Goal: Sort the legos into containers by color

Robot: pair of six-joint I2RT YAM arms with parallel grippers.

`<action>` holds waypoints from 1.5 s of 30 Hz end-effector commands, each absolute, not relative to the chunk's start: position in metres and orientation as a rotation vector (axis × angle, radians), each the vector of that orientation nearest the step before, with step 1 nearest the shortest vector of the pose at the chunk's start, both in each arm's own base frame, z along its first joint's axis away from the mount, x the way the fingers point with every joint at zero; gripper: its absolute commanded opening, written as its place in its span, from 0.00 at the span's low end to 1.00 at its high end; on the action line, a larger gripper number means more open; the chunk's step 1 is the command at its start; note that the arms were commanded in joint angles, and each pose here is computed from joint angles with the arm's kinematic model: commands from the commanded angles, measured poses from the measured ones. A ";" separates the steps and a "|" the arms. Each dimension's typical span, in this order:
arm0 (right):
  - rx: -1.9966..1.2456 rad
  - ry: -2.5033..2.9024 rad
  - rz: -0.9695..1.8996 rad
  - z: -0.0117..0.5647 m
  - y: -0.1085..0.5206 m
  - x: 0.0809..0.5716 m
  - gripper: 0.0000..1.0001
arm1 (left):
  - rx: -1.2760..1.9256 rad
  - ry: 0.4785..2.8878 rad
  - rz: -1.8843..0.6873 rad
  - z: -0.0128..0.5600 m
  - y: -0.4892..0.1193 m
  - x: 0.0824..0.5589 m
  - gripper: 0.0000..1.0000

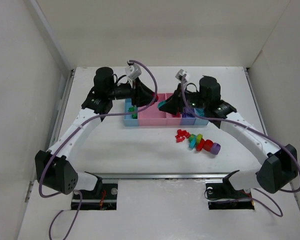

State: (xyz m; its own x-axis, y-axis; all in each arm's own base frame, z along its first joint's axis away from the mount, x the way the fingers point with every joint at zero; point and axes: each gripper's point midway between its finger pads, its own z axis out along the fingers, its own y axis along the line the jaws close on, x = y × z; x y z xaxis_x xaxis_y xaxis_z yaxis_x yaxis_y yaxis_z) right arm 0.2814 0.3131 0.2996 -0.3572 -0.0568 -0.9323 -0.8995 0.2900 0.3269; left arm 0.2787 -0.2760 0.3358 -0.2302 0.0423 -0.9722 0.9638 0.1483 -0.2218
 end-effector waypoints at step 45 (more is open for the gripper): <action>0.113 2.179 0.214 0.203 0.072 0.424 0.80 | 0.613 1.874 -0.775 0.234 -0.353 0.403 0.00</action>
